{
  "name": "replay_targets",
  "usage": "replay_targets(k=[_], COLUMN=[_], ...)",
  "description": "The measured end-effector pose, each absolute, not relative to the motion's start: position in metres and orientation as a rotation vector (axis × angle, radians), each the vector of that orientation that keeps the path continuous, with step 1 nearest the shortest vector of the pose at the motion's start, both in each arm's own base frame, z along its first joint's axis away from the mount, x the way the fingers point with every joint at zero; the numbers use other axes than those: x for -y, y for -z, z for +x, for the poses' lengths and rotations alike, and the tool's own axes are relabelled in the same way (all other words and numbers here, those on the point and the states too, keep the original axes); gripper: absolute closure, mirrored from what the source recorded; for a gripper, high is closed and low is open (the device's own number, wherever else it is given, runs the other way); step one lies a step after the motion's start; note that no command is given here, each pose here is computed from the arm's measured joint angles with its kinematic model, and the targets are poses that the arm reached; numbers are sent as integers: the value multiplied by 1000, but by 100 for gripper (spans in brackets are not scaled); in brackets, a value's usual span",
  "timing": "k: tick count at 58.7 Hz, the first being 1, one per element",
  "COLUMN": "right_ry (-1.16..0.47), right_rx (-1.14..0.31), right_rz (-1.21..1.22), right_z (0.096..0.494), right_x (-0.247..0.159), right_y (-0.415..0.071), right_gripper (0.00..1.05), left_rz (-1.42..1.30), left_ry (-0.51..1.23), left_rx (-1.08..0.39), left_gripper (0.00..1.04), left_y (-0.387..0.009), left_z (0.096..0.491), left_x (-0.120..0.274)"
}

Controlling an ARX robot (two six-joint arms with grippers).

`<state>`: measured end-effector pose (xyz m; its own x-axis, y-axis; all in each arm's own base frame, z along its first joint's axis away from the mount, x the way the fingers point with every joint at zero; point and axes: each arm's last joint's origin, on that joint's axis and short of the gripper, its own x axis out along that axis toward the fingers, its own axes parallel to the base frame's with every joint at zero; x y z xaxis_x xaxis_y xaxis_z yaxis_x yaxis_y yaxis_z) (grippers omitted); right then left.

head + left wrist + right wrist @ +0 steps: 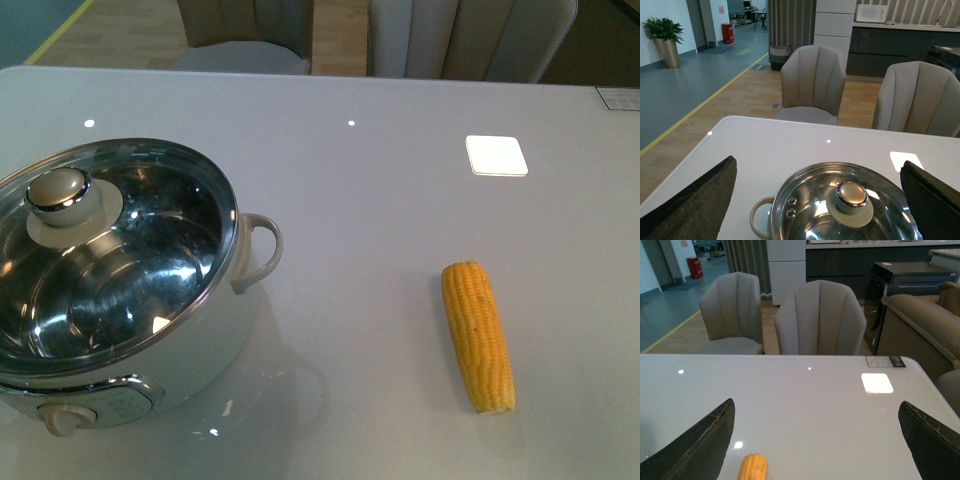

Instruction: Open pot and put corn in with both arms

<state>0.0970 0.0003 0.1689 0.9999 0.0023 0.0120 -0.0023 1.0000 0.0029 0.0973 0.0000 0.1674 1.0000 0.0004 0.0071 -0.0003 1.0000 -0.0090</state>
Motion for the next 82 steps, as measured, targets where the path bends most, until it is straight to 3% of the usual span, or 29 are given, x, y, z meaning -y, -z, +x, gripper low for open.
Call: replay_targets(k=[42,48,52,65,82], right_ry=[-2,-4,-3,-3,-3], right_rx=[12,12,12,13,13], right_rz=[3,3,3,3,3], right_z=[97,97,97,97,97], right_x=[0,0,0,0,0], right_y=[-169,-169,-169,-169,-169], right_gripper=[9,9,9,9,9], left_rz=[-9,-77,-92,-73,-25], left_ry=[3,146,156,182,125], left_rx=[4,-339,-409,-360,-379], left_gripper=[7,7,7,7,7], left_y=[-167,-169,-171,-180,-146], left_z=[97,102,112,154,221], left_x=[0,2,3,13,27])
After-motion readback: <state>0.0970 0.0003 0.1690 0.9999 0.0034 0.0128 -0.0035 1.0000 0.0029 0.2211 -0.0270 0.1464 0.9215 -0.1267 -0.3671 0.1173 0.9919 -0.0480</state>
